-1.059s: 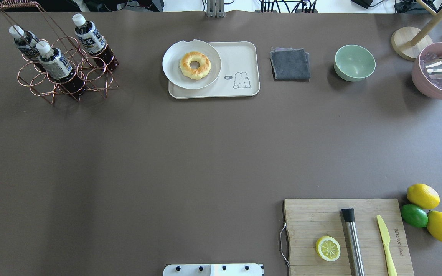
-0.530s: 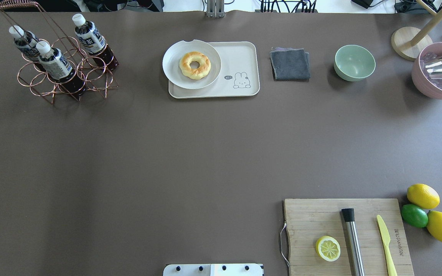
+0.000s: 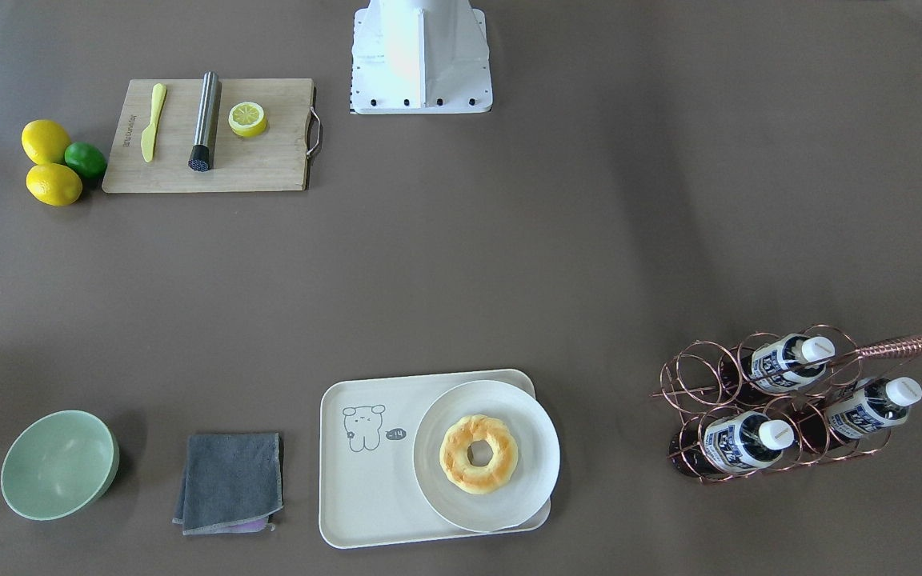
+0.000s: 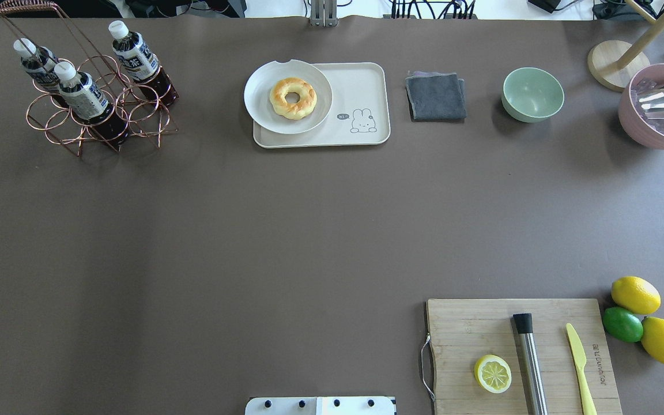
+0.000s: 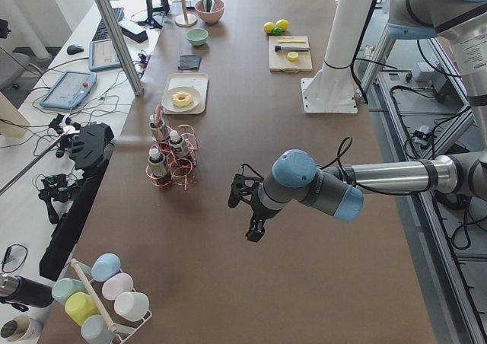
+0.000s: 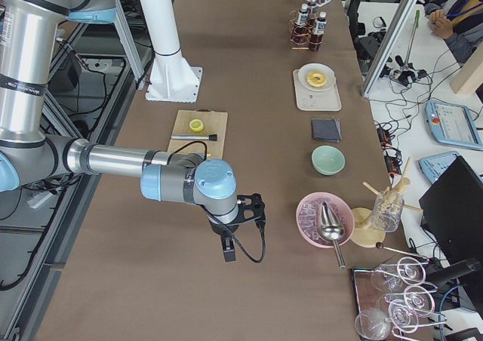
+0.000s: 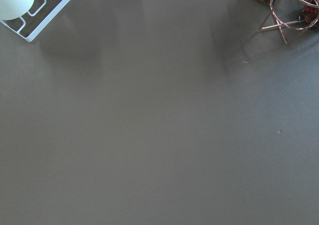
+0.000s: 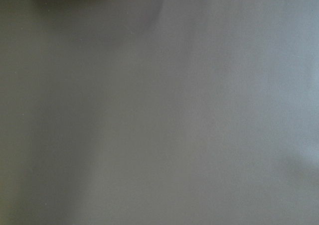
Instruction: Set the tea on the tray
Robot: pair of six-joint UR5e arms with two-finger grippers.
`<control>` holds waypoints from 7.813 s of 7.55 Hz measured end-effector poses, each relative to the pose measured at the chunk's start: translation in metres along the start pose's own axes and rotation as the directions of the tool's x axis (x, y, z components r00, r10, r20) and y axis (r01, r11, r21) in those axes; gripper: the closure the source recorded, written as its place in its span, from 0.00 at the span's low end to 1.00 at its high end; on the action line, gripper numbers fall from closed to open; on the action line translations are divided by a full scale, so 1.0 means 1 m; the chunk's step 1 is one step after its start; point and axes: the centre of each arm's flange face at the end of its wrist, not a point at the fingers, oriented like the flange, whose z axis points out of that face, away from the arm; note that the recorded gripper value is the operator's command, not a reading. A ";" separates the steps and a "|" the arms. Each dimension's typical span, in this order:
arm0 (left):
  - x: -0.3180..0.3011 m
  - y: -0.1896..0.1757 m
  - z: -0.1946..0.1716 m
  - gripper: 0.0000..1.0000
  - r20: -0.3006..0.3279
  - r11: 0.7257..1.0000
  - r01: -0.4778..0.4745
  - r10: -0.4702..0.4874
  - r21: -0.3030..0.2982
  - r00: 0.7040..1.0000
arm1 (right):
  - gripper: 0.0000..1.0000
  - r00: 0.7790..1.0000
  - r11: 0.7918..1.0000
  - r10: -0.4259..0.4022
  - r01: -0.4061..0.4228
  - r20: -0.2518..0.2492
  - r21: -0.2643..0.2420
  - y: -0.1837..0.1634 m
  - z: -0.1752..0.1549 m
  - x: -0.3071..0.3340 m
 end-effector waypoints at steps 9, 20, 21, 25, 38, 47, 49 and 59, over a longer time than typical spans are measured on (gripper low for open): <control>0.006 -0.014 0.004 0.03 -0.009 1.000 -0.011 0.011 -0.027 1.000 | 0.00 1.000 1.000 -0.001 0.001 0.002 0.000 0.000 0.000 0.000; 0.010 -0.019 0.002 0.03 -0.012 1.000 -0.019 0.019 -0.018 1.000 | 0.00 1.000 1.000 0.007 -0.007 0.012 0.000 0.002 0.001 -0.001; 0.010 -0.021 0.002 0.03 -0.013 1.000 -0.021 0.020 -0.016 1.000 | 0.00 1.000 1.000 0.011 -0.011 0.012 -0.001 0.002 0.002 -0.001; 0.018 -0.026 0.001 0.03 -0.065 1.000 -0.023 0.022 -0.017 0.998 | 0.00 1.000 1.000 0.021 -0.021 0.010 -0.009 0.000 0.006 0.003; 0.298 -0.214 0.007 0.03 -0.074 0.964 -0.014 0.035 0.267 0.997 | 0.00 0.998 0.998 0.050 -0.049 0.038 -0.045 0.015 0.025 0.013; 0.320 -0.276 0.096 0.12 0.024 0.971 -0.011 0.005 0.237 1.000 | 0.00 0.997 0.998 0.050 -0.048 0.053 -0.040 0.014 0.025 0.012; 0.318 -0.276 0.100 0.16 0.027 0.973 -0.006 0.000 0.232 1.000 | 0.00 0.997 0.998 0.049 -0.047 0.060 -0.038 0.014 0.025 0.011; 0.309 -0.277 0.111 0.35 0.039 0.977 0.014 -0.023 0.215 0.999 | 0.00 0.997 0.999 0.046 -0.044 0.062 -0.032 0.013 0.023 0.010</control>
